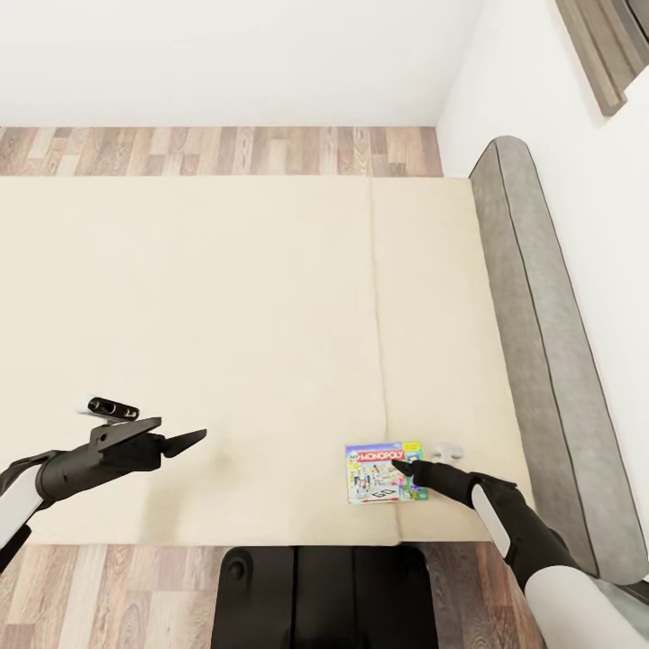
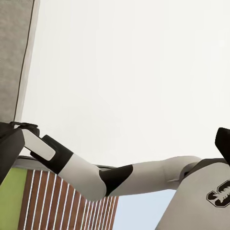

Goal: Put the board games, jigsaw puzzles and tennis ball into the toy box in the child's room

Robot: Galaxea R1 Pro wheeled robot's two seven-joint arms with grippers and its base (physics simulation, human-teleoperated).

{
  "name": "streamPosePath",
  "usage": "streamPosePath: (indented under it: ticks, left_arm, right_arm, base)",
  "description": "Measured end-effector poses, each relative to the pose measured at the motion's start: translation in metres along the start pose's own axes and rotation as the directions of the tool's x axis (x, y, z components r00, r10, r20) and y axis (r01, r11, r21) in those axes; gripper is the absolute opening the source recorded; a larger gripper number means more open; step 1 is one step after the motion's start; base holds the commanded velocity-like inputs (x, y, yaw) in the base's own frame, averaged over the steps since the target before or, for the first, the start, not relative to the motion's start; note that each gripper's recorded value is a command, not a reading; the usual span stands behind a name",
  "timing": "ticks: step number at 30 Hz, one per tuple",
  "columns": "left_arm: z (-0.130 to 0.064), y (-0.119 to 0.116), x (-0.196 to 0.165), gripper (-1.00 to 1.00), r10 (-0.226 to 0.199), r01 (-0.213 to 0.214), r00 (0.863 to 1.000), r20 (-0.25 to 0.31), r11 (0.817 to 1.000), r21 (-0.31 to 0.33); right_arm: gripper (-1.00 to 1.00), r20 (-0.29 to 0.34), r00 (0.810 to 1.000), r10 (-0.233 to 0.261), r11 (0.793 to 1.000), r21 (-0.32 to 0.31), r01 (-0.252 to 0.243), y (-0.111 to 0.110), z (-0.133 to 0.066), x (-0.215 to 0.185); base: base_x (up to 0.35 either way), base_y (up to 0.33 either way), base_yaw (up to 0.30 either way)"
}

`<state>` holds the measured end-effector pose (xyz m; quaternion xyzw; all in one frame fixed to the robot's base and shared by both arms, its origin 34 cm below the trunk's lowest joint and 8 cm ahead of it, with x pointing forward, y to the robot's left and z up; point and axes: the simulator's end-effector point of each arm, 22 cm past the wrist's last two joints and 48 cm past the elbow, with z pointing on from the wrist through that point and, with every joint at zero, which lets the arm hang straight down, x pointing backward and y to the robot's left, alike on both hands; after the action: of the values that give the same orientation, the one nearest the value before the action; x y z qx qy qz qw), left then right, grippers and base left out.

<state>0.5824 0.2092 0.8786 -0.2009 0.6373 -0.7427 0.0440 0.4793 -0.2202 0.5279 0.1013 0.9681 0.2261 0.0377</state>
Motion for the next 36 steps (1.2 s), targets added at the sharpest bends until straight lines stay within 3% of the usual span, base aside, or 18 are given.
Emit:
streamPosePath:
  ticks: [10, 30, 36]
  left_arm:
    - [0.0, 0.0, 0.0, 1.0, 0.0, 0.0, 1.0, 0.0, 1.0, 0.0]
    - [0.004, -0.003, -0.001, 1.0, 0.005, -0.006, 1.0, 0.013, 1.0, 0.018]
    - [0.005, -0.007, 0.0, 1.0, 0.013, -0.013, 1.0, 0.011, 1.0, 0.021]
  right_arm:
    - [1.0, 0.002, 1.0, -0.004, 1.0, 0.013, 0.004, -0.008, -0.003, -0.002]
    - [1.0, -0.022, 0.993, -0.12, 0.992, 0.044, 0.121, -0.002, 0.0, 0.006]
    - [1.0, -0.03, 0.996, -0.083, 0.997, -0.001, 0.083, 0.023, 0.007, 0.011]
  base:
    - [0.0, 0.033, 0.0]
    - [0.0, 0.0, 0.0]
    - [0.0, 0.0, 0.0]
